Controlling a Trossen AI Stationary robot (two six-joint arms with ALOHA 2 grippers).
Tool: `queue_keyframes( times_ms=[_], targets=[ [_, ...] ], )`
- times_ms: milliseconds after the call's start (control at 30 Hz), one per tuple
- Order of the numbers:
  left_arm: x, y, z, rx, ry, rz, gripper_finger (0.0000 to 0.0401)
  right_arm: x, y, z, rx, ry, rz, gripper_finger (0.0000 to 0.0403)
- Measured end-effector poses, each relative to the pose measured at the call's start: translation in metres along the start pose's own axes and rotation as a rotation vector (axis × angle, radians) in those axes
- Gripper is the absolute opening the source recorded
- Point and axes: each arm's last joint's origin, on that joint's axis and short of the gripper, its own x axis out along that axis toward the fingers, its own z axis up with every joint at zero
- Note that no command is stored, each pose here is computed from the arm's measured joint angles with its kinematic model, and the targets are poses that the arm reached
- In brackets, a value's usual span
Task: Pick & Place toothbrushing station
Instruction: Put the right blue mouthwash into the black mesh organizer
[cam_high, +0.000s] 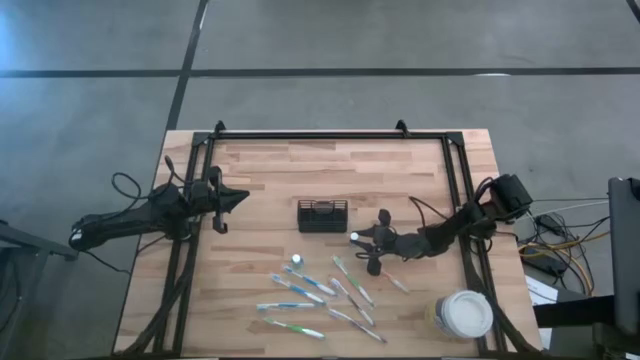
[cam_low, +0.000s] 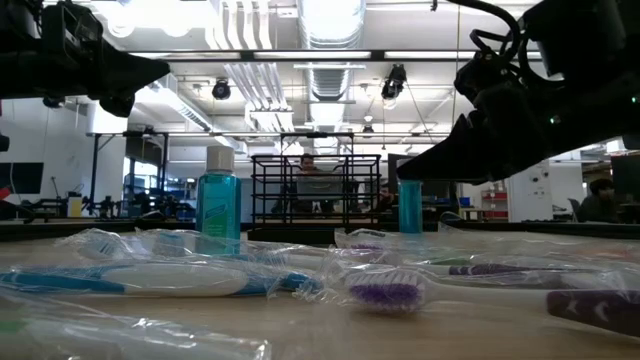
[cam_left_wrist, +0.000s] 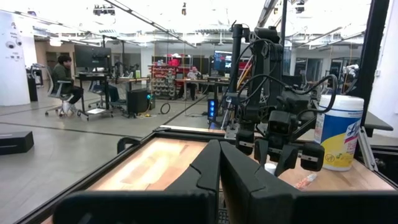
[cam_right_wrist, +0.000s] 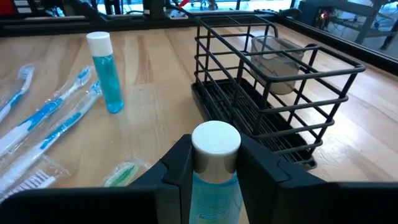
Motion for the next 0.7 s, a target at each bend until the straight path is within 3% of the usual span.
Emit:
queue_keyframes(
  times_ms=[267,700],
  targets=[
    [0.0000,0.0000,0.0000,0.000,0.000,0.000,0.0012,0.0005,-0.0018,-0.0005,0.006,0.008,-0.011,0.0136],
    [0.0000,0.0000,0.0000,0.000,0.000,0.000,0.0012,0.0002,-0.0018,0.0001,0.007,0.006,-0.011,0.0131]
  ],
)
